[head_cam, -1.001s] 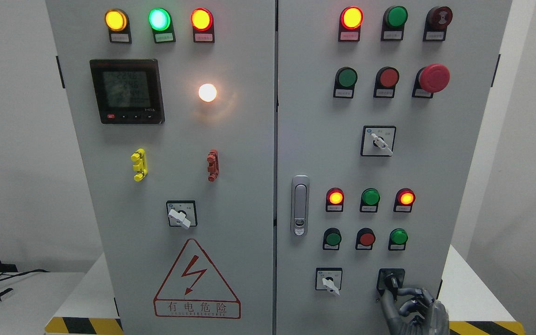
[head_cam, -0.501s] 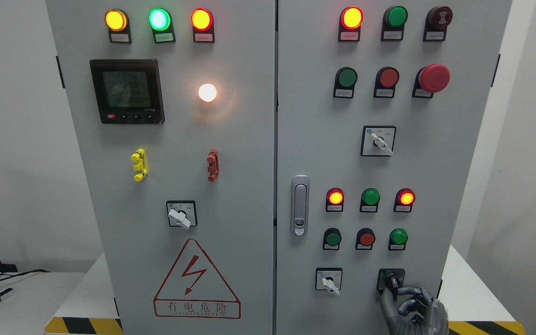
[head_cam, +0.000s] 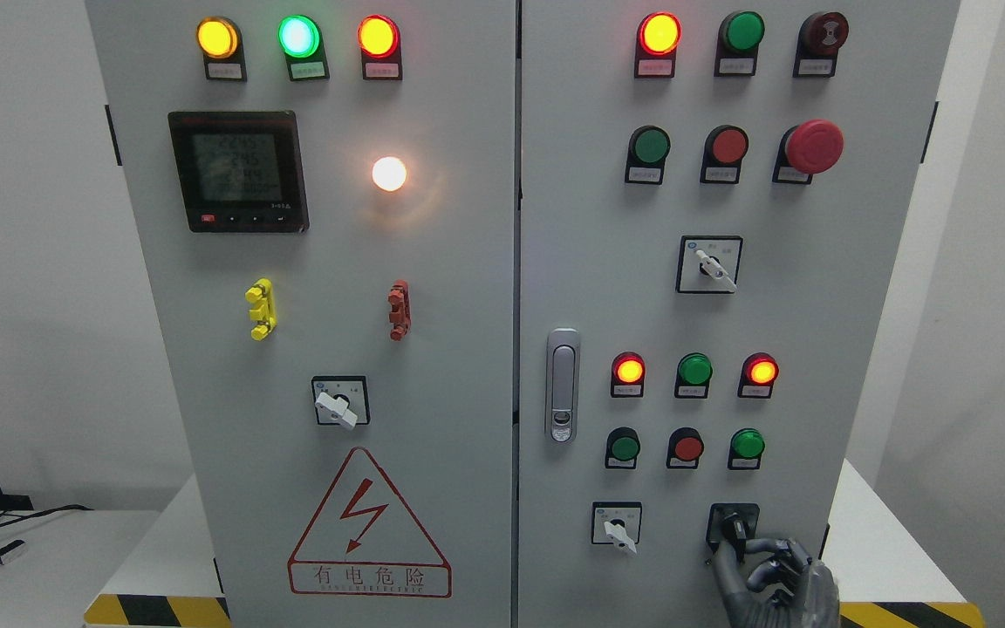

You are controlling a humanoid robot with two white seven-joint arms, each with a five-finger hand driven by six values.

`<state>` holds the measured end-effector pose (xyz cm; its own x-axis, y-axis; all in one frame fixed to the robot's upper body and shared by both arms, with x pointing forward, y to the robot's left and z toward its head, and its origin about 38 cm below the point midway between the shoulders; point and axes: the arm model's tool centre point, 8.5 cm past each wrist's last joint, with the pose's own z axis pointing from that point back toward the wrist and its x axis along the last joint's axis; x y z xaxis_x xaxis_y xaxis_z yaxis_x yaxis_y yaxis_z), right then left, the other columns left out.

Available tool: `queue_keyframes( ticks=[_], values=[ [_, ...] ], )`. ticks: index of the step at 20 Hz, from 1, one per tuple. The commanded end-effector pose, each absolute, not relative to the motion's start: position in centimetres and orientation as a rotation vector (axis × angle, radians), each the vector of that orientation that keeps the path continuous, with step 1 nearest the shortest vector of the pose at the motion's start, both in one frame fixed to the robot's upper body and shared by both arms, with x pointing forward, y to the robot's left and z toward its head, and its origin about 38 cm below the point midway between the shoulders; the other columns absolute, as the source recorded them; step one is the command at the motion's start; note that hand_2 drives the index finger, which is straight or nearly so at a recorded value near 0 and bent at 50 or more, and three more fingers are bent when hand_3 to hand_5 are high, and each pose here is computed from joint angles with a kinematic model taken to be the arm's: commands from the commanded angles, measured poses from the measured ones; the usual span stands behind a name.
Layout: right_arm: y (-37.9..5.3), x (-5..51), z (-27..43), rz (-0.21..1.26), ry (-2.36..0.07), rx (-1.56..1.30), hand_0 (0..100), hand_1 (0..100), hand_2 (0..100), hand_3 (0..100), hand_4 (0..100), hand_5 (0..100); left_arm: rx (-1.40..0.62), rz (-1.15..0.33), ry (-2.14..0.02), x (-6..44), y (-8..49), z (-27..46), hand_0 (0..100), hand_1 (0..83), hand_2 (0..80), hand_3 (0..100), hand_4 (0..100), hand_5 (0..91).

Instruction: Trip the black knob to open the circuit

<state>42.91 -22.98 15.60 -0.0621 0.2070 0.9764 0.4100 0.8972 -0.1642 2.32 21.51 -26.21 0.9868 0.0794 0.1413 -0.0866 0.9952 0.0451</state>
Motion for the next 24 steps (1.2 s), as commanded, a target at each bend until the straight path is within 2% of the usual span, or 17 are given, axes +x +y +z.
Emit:
queue_keyframes(
  ticks=[1,24],
  values=[
    [-22.90,42.91,15.65,-0.180,-1.646,-0.481,39,81,57,90,85,94,0.049,0.053,-0.141,2.36,21.50,-26.21,12,38.9,0.0,0,0,0.0],
    [-22.54,43.10,15.95,-0.189,-1.652,-0.458,43,83,57,91,85,94,0.047,0.053,-0.141,2.36,21.40,-26.21,12,38.9,0.0,0,0,0.0]
  ],
)
